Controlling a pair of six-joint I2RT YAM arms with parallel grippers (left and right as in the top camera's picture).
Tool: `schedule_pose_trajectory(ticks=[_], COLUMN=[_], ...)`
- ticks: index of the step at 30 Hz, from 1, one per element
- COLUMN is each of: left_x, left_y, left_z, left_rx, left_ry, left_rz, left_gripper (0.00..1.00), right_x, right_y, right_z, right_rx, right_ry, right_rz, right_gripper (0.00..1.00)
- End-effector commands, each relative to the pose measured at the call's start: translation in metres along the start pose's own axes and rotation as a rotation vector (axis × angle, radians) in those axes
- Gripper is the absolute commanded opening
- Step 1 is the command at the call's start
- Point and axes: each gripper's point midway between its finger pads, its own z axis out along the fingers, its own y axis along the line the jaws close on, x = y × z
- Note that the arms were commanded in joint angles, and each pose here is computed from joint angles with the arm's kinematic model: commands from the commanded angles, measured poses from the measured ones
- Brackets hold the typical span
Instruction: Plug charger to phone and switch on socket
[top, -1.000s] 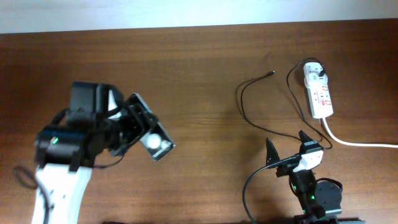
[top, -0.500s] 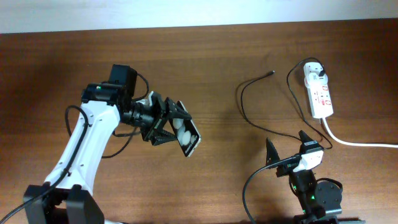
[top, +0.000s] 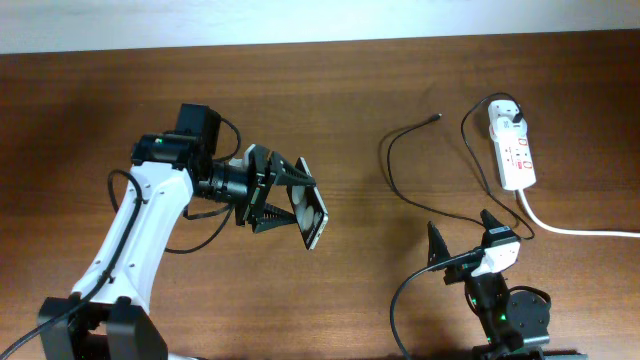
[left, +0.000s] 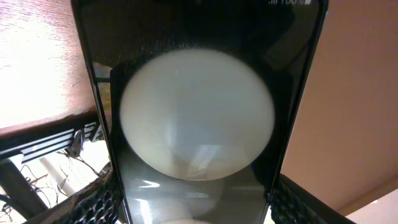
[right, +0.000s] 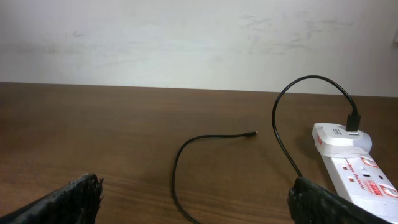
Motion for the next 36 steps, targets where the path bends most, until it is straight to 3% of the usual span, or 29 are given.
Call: schedule_pose_trajectory(ticks=[1,33,36], left_x=[0.007,0.007,0.006], left_y=[-0.008,0.006,0.006], left_z=[-0.001,0.000,0.000], left_rx=[0.043,-0.022,-0.022], left_ry=[0.034,0.015,0.014], left_rz=[0.026,0.110,0.110], left_gripper=[0.59,0.60,0.61], right_x=[0.002,0.002,0.001], right_y=[0.001,0.002,0.025], right_z=[0.000,0.000,-0.002], right_rx=[-0.004,-0.011,-0.141], right_ry=[0.004,0.004,0.011], right_rz=[0.003,0.007,0.115], right_gripper=[0.99,0.99,0.99])
